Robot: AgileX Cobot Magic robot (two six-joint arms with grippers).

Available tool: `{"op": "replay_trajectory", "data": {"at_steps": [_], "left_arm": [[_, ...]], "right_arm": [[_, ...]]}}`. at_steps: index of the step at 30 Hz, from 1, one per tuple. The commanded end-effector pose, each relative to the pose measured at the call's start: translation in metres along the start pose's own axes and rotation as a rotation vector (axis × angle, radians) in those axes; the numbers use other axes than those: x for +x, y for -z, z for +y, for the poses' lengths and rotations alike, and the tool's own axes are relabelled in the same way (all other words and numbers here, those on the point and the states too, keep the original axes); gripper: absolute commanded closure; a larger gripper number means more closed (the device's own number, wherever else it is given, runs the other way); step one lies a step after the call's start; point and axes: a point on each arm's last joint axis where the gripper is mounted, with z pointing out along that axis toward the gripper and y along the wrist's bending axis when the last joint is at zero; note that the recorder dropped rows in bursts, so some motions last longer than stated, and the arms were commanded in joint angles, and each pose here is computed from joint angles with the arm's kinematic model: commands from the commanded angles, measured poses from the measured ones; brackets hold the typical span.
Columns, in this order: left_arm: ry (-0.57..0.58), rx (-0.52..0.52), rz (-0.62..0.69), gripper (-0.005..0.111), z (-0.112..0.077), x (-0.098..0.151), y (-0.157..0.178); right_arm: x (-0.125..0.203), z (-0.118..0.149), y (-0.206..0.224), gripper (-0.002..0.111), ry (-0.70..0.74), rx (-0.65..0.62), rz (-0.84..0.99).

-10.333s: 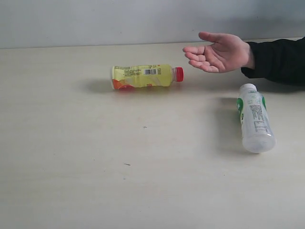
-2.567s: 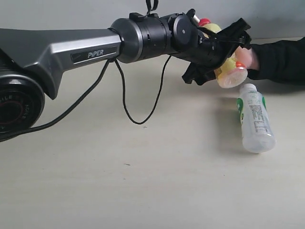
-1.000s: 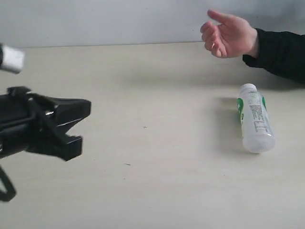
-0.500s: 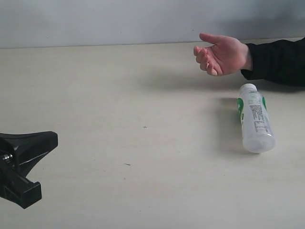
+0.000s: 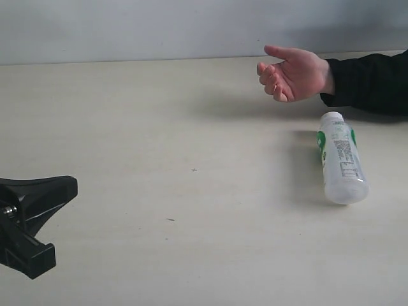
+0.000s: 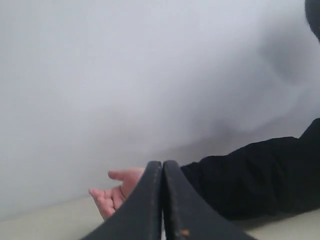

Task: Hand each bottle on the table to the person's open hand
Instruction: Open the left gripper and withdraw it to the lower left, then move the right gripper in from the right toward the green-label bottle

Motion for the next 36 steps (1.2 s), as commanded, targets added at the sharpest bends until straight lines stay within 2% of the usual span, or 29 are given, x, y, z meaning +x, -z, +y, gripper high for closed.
{"op": "replay_trajectory", "data": {"at_steps": [1, 6, 12, 19, 21, 24, 25, 29, 32, 36], "left_arm": [[0.002, 0.001, -0.007, 0.107, 0.000, 0.001, 0.001], [0.002, 0.001, -0.007, 0.107, 0.000, 0.001, 0.001], [0.002, 0.001, -0.007, 0.107, 0.000, 0.001, 0.001], [0.002, 0.001, -0.007, 0.107, 0.000, 0.001, 0.001], [0.002, 0.001, -0.007, 0.107, 0.000, 0.001, 0.001], [0.002, 0.001, -0.007, 0.107, 0.000, 0.001, 0.001], [0.002, 0.001, -0.007, 0.107, 0.000, 0.001, 0.001], [0.002, 0.001, -0.007, 0.107, 0.000, 0.001, 0.001], [0.002, 0.001, -0.007, 0.107, 0.000, 0.001, 0.001], [0.002, 0.001, -0.007, 0.107, 0.000, 0.001, 0.001]], "right_arm": [[-0.013, -0.003, 0.001, 0.108, -0.259, 0.010, -0.164], [-0.014, -0.003, 0.000, 0.108, -0.236, 0.011, -0.169], [-0.018, 0.003, -0.009, 0.108, -0.269, 0.012, -0.015], [-0.063, 0.022, -0.041, 0.108, -0.213, 0.007, 0.140], [-0.072, 0.027, -0.059, 0.108, -0.151, 0.009, 0.229], [-0.073, 0.035, -0.091, 0.108, -0.003, -0.002, 0.506], [-0.070, 0.036, -0.104, 0.108, 0.034, 0.001, 0.659], [-0.056, 0.038, -0.138, 0.108, 0.060, 0.017, 1.056], [-0.045, 0.037, -0.161, 0.108, 0.050, 0.029, 1.199], [-0.026, 0.034, -0.174, 0.108, 0.021, 0.043, 1.280]]}}
